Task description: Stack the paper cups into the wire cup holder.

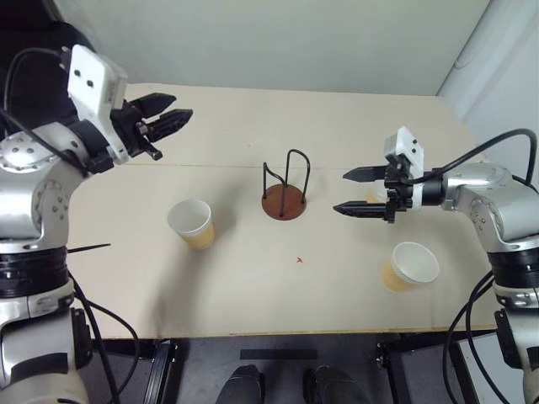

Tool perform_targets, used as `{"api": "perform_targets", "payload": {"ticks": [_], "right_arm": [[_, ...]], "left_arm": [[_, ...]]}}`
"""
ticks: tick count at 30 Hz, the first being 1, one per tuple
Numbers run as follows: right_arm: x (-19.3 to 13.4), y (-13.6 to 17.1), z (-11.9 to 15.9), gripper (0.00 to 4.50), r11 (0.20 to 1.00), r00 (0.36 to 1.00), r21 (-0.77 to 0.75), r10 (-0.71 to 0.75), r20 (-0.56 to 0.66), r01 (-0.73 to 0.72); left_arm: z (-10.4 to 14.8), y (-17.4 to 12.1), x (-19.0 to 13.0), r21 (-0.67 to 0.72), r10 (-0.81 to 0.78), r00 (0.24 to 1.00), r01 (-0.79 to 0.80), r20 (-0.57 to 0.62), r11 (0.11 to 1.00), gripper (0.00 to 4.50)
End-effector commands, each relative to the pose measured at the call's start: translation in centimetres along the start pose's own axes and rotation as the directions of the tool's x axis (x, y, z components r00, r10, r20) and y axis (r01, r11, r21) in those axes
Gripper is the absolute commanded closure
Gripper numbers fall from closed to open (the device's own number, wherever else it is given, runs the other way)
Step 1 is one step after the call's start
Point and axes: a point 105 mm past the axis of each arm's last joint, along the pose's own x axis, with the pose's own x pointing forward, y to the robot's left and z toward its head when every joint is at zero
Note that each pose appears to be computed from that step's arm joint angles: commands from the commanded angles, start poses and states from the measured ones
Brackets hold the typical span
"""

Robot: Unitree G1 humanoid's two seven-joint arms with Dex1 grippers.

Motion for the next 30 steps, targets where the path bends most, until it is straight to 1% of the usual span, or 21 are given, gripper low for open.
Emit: {"api": "perform_targets", "payload": {"ticks": [1, 6, 11, 18, 24, 30], "right_arm": [[-0.2, 0.0, 1.5, 0.0, 0.998, 1.0, -0.061, 0.0, 0.023, 0.001], [-0.6, -0.1, 1.5, 0.0, 0.998, 1.0, -0.067, -0.011, 0.018, 0.012], [-0.7, 0.9, 1.5, 0.0, 0.996, 1.0, -0.088, 0.006, 0.003, -0.006], [-1.2, 0.8, 1.3, 0.0, 0.996, 0.999, -0.082, -0.037, -0.002, 0.037], [-1.7, 1.0, 1.2, 0.0, 0.995, 0.998, -0.076, -0.058, -0.007, 0.058], [-2.2, 1.2, 1.1, 0.0, 0.995, 0.997, -0.071, -0.075, -0.012, 0.074]], "left_arm": [[0.8, 0.2, -0.1, 0.016, 0.007, 0.999, -0.007, 0.036, 1.0, 2.63], [-0.3, 0.0, 0.6, 0.0, -0.012, 1.0, 0.012, 0.012, 1.0, 2.63], [-1.4, -0.3, 1.5, -0.029, -0.044, 0.999, 0.044, -0.002, 0.999, 2.63], [-2.7, -1.4, 4.2, -0.1, -0.108, 0.994, 0.109, 0.01, 0.989, 2.63], [-4.0, -2.9, 5.5, -0.106, -0.224, 0.974, 0.221, -0.025, 0.97, 2.63], [-5.0, -4.1, 5.6, -0.08, -0.377, 0.922, 0.371, -0.087, 0.925, 2.63]]}}
